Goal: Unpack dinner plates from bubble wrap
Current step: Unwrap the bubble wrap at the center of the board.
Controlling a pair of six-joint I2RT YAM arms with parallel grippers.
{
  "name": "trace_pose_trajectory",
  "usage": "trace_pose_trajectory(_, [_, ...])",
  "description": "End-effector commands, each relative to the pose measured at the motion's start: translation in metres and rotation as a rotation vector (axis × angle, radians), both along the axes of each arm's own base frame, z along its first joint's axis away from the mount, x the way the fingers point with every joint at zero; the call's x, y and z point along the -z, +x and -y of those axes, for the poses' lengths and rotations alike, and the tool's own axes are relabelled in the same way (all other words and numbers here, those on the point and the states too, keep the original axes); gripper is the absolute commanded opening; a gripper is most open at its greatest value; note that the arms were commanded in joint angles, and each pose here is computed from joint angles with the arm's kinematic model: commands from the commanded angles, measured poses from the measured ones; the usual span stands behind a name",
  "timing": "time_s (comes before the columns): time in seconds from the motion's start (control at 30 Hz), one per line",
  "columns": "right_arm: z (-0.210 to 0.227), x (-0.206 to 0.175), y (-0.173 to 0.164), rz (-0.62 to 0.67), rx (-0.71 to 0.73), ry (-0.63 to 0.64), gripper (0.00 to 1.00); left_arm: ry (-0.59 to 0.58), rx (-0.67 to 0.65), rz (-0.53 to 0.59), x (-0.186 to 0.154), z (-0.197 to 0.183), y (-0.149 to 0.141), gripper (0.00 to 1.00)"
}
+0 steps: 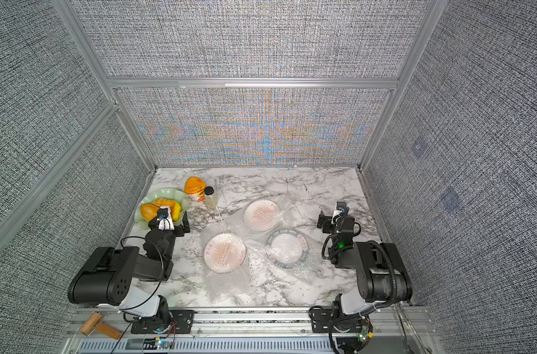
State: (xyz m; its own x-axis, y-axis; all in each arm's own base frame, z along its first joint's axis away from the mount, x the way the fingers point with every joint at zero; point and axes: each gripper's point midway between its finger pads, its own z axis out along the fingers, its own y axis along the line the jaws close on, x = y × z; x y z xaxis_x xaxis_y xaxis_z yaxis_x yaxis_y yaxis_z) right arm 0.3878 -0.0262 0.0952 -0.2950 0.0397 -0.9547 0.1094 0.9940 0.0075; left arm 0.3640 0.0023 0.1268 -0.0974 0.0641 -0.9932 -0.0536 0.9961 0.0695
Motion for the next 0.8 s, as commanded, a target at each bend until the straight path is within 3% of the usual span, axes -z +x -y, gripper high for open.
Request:
trace_pose_trajectory(0.0, [-0.0005,-0.0032,0.0015,0.013,-0.002,-0.003,0.99,0.007,0.007,0.005,-0.0013,0.0007,-0.0002,0.99])
trace_pose_trajectory(0.77, [0.0001,-0.0035,0.0010,0.016,0.001,0.001,0.99,0.004,0.007,0.005,-0.0013,0.0008,0.0000,0.99])
